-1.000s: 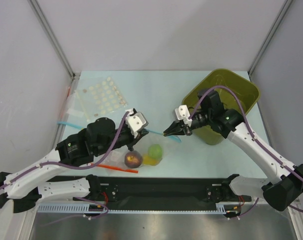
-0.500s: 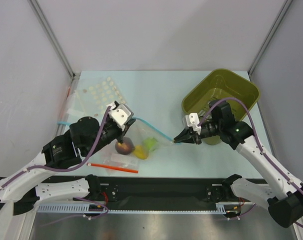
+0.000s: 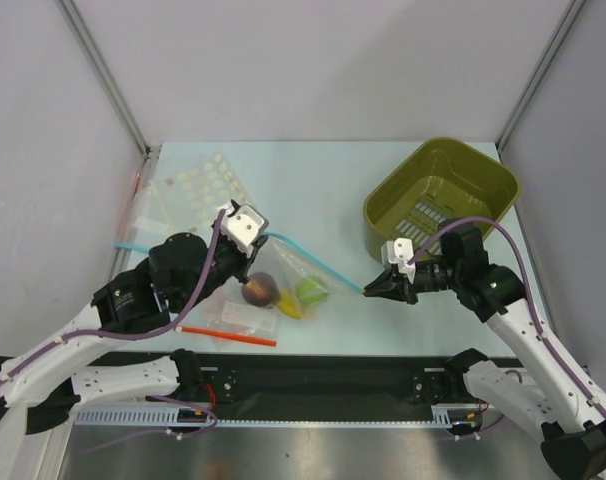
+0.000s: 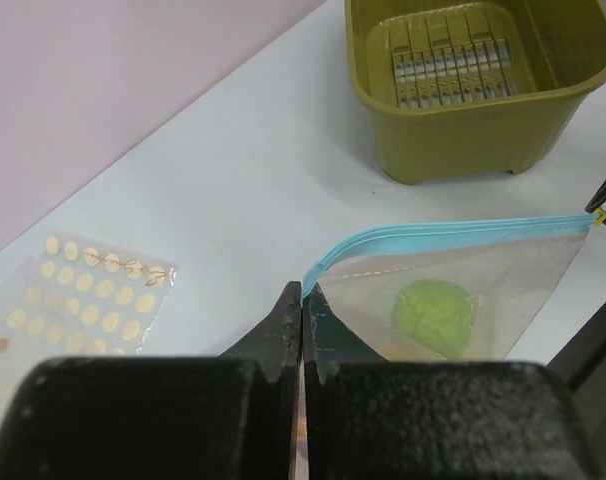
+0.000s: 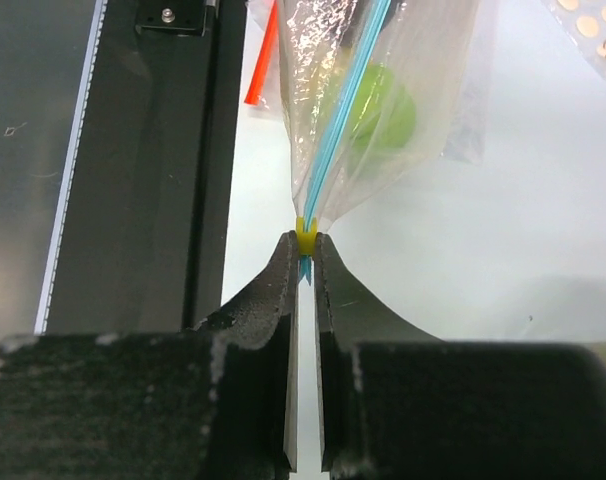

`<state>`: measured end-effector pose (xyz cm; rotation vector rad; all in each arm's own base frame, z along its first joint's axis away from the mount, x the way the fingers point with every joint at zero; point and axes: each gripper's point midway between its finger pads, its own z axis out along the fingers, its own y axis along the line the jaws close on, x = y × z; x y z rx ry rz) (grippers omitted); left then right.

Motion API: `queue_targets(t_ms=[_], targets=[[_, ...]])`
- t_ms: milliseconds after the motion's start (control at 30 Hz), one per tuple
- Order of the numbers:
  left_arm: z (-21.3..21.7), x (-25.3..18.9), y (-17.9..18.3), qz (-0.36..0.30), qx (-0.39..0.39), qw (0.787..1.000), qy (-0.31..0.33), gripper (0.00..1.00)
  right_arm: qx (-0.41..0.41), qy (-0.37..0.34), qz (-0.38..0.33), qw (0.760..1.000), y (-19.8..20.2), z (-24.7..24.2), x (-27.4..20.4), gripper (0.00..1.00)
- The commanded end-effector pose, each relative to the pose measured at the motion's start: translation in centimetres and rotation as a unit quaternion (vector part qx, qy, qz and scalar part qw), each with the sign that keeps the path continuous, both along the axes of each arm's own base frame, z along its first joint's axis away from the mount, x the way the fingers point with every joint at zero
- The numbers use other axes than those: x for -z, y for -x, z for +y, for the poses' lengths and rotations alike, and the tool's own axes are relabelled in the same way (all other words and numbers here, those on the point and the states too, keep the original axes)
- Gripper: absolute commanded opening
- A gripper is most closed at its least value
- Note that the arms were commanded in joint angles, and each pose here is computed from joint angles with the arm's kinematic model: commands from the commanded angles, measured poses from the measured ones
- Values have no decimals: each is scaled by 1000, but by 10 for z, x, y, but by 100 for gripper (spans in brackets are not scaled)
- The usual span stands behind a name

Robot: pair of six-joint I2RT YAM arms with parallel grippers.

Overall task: Place the food in the zip-top bag and seal the zipper
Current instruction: Zip the zipper food storage bag at the center of the board, then place the zipper food storage bag at the center of the board.

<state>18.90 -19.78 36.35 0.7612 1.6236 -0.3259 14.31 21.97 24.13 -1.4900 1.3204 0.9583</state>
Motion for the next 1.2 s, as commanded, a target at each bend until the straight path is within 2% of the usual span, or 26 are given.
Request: queue_targets(t_ms=[0, 200, 467, 600, 700, 833, 867, 933, 967, 1000, 1033, 1100, 1133, 1167], targets=[[20, -30, -16, -34, -68, 995, 65, 0, 58, 43, 75, 995, 8, -17, 21, 0], [-5, -4, -19, -3, -50, 995, 83, 0, 111, 36, 102, 988, 7, -22, -2, 0], [-24, 40, -29, 66, -62, 990, 104, 0, 246, 34, 164, 955, -14, -36, -19, 0], [-27, 41, -33, 70, -60, 988, 121, 0, 299, 29, 160, 940, -29, -43, -35, 0], [-33, 38, -35, 69, -52, 989, 120, 0, 354, 30, 166, 920, -44, -52, -48, 0], [-38, 38, -39, 73, -53, 989, 119, 1, 364, 45, 183, 912, -47, -53, -49, 1], [-37, 38, -41, 76, -61, 988, 120, 22, 385, 39, 193, 901, -54, -54, -48, 21], [-34, 38, -42, 77, -72, 987, 123, 53, 399, 33, 200, 894, -59, -55, -49, 44], [-32, 35, -43, 75, -78, 986, 128, 63, 405, 23, 197, 893, -62, -54, -53, 82], [-29, 31, -43, 75, -85, 984, 137, 77, 407, 16, 193, 893, -64, -54, -56, 91], [-26, 29, -44, 72, -94, 983, 139, 80, 417, 1, 195, 888, -64, -55, -61, 98], [-19, 19, -46, 64, -109, 981, 147, 86, 434, -32, 199, 878, -70, -55, -72, 100], [-16, 18, -46, 62, -115, 981, 144, 89, 462, -44, 196, 864, -76, -61, -75, 100], [-10, 10, -49, 55, -131, 978, 150, 92, 498, -71, 225, 834, -83, -65, -78, 100]])
